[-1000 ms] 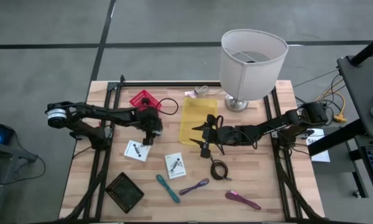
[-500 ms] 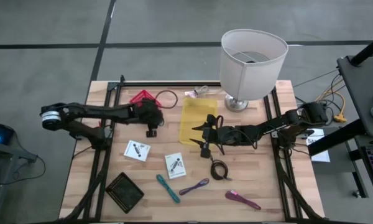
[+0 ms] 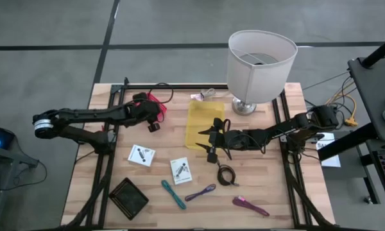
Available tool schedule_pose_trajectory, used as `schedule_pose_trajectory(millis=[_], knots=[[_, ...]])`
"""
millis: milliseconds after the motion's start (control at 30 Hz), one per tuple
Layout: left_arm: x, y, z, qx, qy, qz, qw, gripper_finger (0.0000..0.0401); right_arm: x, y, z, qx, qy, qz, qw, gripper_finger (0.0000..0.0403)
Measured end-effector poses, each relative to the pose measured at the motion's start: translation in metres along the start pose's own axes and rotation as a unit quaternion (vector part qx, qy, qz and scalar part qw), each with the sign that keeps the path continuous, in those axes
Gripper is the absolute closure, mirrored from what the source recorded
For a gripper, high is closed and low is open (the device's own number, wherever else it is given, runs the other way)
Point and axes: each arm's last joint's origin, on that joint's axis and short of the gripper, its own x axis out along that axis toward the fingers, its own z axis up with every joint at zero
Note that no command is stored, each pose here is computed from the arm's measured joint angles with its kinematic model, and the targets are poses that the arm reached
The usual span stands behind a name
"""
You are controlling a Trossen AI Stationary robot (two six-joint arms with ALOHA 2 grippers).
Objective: Pick and place items into bin
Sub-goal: Put the blue charger adapter into the red bin
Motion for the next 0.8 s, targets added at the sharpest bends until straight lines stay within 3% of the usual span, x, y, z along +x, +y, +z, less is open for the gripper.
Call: schedule_pose_trajectory(millis=[333,567,800], knots=[[0.015,0.001,-0.008,0.002,0.048,0.011,0.999,0.0268,0.0,0.0,0.0,0.0,0.0,0.0,1.0,0.0188],[0.023,-0.004,-0.01,0.016,0.067,0.012,0.998,0.0226,0.0,0.0,0.0,0.0,0.0,0.0,1.0,0.0188],[0.024,-0.003,-0.01,0.017,0.069,0.02,0.997,0.0218,0.0,0.0,0.0,0.0,-0.001,0.0,1.0,0.0188]])
